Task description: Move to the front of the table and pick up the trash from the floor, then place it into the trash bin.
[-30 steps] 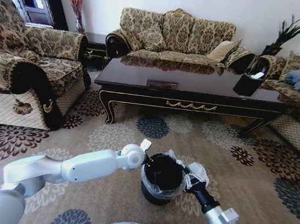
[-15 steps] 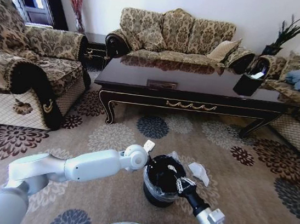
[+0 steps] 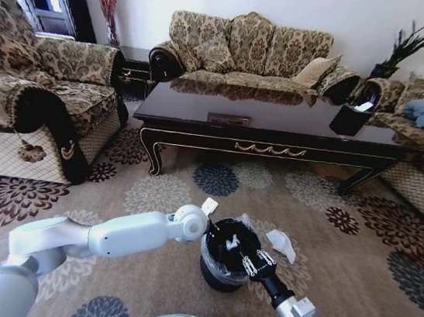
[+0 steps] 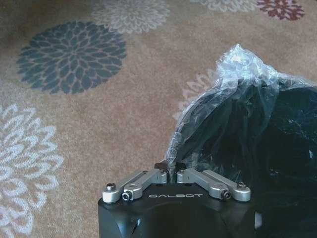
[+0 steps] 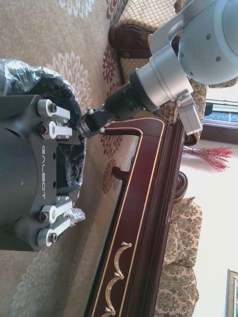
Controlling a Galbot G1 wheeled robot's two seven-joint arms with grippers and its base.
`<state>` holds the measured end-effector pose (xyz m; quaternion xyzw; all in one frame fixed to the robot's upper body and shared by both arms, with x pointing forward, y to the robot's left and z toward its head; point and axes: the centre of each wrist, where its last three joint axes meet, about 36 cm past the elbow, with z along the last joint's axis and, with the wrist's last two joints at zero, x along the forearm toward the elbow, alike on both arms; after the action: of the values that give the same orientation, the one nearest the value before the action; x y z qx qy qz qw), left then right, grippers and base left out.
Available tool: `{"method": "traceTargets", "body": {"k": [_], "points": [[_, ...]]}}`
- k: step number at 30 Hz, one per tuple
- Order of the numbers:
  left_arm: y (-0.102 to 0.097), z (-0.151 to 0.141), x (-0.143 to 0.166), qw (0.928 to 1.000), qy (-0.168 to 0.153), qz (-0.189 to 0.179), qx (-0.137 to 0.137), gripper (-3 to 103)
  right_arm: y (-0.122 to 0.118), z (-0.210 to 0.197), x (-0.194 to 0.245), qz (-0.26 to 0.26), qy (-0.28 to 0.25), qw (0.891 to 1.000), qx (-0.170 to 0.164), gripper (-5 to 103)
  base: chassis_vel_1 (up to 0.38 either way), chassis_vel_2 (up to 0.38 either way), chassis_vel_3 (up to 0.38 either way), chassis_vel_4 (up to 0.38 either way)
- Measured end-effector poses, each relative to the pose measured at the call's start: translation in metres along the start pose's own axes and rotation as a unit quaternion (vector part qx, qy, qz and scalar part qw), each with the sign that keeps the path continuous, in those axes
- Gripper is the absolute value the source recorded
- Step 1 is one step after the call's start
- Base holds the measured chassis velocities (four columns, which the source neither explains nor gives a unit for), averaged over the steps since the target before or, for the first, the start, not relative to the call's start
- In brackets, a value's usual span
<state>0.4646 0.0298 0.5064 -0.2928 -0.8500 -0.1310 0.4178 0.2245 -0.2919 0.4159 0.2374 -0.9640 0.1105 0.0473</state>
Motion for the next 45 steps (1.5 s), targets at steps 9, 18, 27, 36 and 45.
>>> {"method": "traceTargets", "body": {"k": [9,18,27,36,45], "points": [[0.008,-0.004,0.005,0.9999,-0.009,-0.005,0.003,4,-0.014,-0.021,-0.003,0.021,-0.025,0.999,-0.005,79,0.0,0.0,0.0,0.0],[0.04,0.0,0.016,0.9986,-0.025,-0.032,0.033,4,-0.073,-0.042,-0.013,0.081,-0.043,0.995,-0.033,100,0.0,0.0,0.0,0.0],[0.085,0.022,0.038,0.9919,-0.037,-0.07,0.1,4,-0.15,0.032,-0.041,0.169,0.019,0.981,-0.096,100,0.0,0.0,0.0,0.0],[0.107,0.067,0.044,0.9867,-0.015,-0.093,0.133,4,-0.188,0.106,-0.072,0.22,0.084,0.959,-0.156,100,0.0,0.0,0.0,0.0],[0.115,0.081,0.054,0.9828,-0.014,-0.095,0.158,4,-0.216,0.164,-0.093,0.25,0.129,0.944,-0.172,100,0.0,0.0,0.0,0.0]]}}
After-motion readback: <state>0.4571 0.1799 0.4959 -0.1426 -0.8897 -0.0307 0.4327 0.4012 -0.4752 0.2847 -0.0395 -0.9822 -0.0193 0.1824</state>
